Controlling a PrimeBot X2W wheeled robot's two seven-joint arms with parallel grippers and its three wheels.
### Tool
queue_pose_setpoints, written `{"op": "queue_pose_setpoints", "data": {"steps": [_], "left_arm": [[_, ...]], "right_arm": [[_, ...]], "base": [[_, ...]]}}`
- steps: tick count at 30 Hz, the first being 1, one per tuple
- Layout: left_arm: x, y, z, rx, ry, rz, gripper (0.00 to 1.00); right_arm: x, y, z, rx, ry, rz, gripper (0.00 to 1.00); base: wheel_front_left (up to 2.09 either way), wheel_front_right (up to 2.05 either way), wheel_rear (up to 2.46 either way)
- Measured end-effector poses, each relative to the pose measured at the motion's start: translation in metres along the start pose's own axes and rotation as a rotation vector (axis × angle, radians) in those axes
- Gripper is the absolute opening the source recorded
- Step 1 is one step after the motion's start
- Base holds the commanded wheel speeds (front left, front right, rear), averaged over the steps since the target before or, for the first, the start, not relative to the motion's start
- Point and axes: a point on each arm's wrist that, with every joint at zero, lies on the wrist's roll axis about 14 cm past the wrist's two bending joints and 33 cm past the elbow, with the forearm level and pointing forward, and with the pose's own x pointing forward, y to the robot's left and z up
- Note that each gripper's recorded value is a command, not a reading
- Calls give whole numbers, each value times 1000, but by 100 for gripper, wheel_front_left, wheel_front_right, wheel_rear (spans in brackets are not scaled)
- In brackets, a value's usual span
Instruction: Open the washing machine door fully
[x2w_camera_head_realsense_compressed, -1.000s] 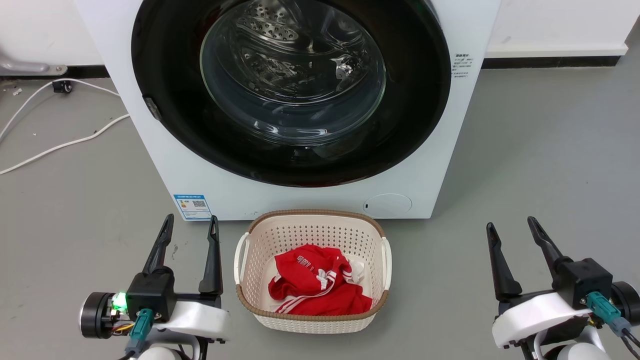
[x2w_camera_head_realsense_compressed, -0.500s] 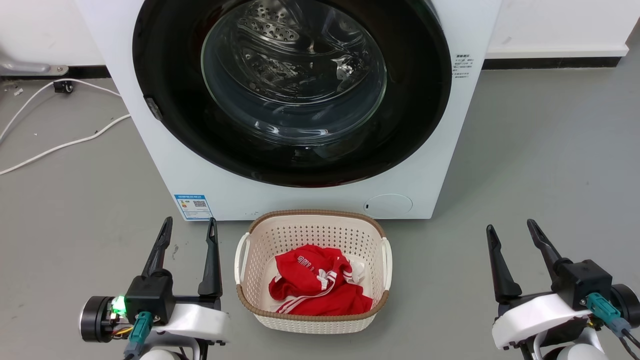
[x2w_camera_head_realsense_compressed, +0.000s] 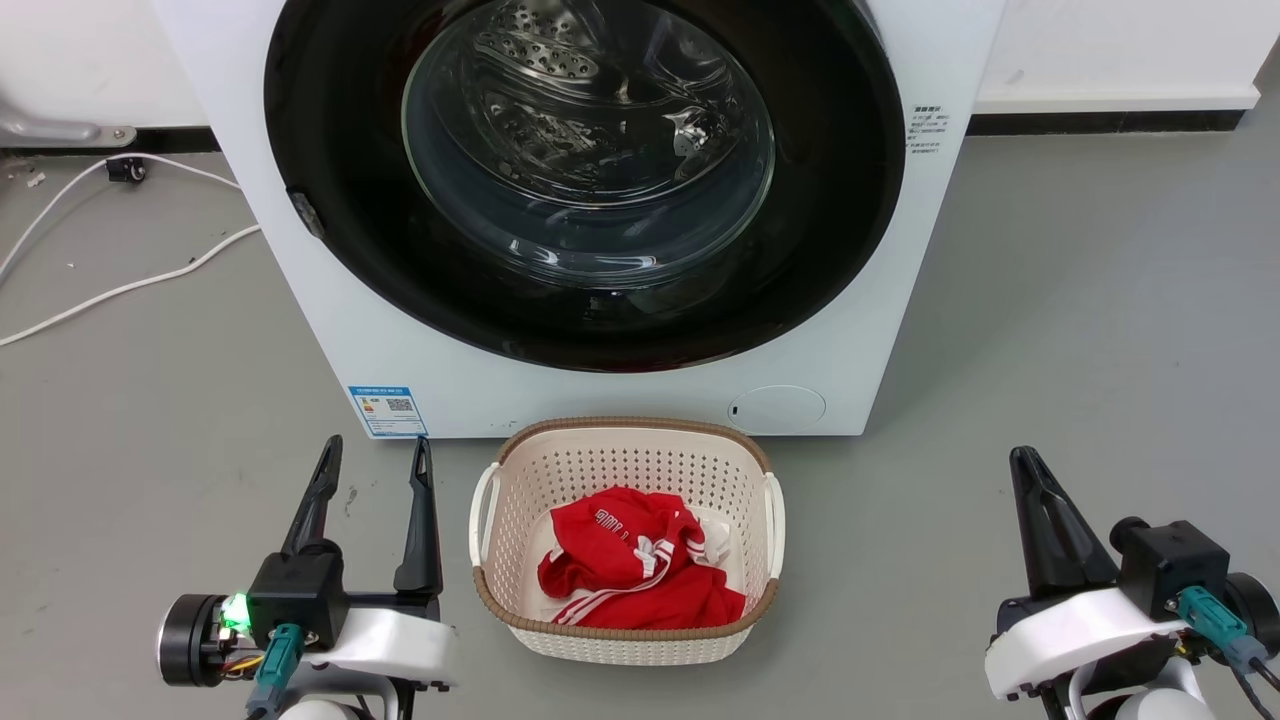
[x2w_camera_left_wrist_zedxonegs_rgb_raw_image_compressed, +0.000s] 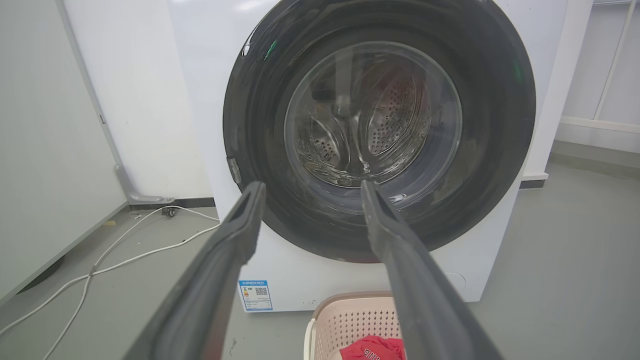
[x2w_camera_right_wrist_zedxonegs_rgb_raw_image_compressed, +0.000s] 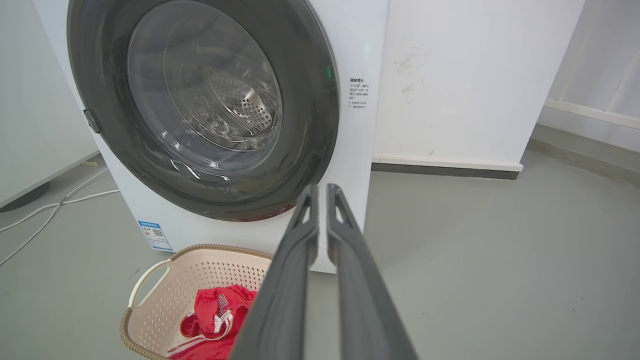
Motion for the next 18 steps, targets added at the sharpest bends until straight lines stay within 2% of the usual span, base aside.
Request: {"op": "queue_pose_setpoints", "data": {"steps": [3,6,15,18], "left_arm": [[0,0,0,2,0,-1,100],[0,1,0,1,-1,1,100],[0,3,-1,1,2,7,100],[1,3,-2,-1,5,9,100]], "right_arm": [[0,0,0,9,-3,-1,0],[0,-4,5,67,-30,-16,0],[6,-30,13,1026,-203,-180,0],[12,-39,16,1253,-255,-217,0]], "base": [[0,0,0],[0,0,0],[0,0,0],[0,0,0]]}}
